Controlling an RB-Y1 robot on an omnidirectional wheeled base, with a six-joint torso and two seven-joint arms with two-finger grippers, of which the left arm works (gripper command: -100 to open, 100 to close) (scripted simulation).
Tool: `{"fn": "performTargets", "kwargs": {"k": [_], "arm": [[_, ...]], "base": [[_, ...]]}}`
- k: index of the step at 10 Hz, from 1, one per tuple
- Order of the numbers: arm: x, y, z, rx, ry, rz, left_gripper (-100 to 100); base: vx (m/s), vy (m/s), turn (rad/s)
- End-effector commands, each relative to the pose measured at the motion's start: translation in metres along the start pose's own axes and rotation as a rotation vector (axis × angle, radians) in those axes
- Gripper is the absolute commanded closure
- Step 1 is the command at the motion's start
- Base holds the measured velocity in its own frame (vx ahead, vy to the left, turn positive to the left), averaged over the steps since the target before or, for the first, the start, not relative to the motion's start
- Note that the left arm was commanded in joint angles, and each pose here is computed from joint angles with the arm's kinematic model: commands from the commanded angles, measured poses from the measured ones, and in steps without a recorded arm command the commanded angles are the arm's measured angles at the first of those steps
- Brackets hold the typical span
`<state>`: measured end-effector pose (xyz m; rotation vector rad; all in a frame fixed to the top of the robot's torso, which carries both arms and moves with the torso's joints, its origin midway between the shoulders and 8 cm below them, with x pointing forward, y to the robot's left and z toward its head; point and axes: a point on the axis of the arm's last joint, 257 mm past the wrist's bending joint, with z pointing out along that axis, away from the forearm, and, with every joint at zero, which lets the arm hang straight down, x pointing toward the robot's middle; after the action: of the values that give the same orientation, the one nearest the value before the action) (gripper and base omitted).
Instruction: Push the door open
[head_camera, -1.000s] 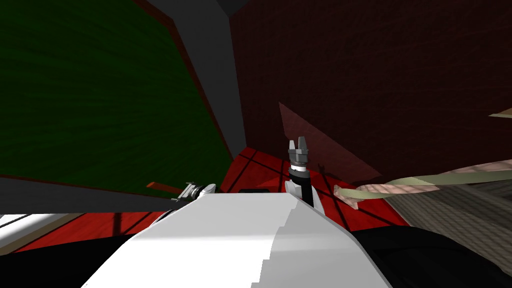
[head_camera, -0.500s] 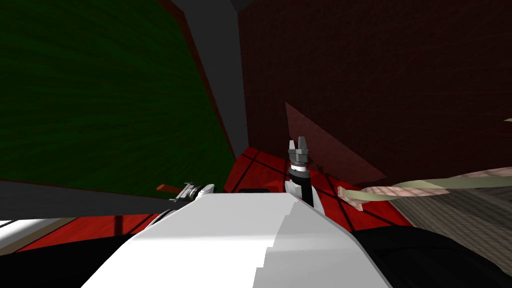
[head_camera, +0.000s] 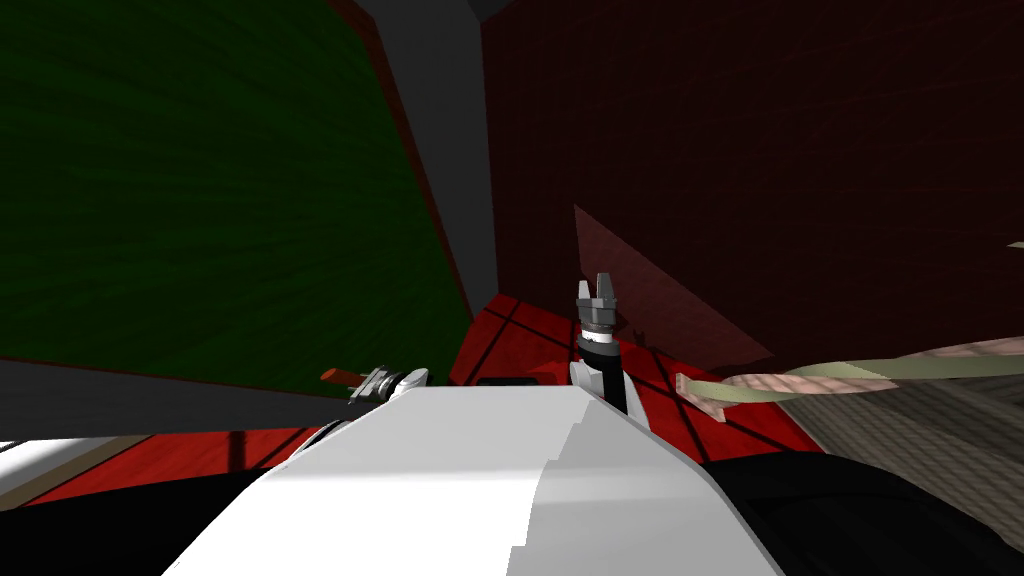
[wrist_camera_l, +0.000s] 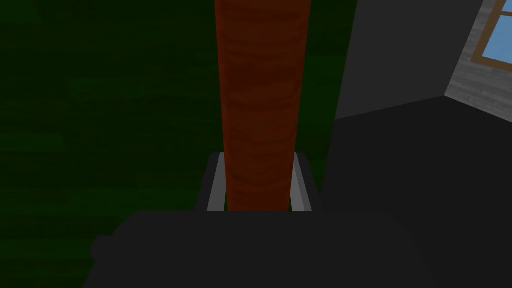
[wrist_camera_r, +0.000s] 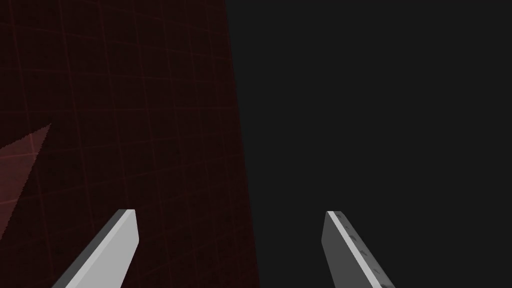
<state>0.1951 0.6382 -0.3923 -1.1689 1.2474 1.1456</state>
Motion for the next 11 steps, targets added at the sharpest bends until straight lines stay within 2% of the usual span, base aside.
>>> {"fn": "performTargets", "kwargs": {"k": [1, 3, 4, 6, 11], "arm": [[-0.001, -0.001, -0.0002, 0.001, -0.002, -0.002, 100], [-0.001, -0.001, -0.0002, 0.001, -0.002, -0.002, 100], [0.0, 0.006, -0.0015, -0.025, 0.0, -0.002, 100], [0.0, 0.011, -0.0024, -0.048, -0.002, -0.004, 100], [-0.001, 0.034, -0.0075, -0.146, -0.01, -0.009, 100]], "base": [[0.001, -0.014, 0.001], [0.0, 0.0, 0.0], [0.073, -0.135, 0.028], [0.068, -0.173, 0.047], [0.126, -0.21, 0.058]]}}
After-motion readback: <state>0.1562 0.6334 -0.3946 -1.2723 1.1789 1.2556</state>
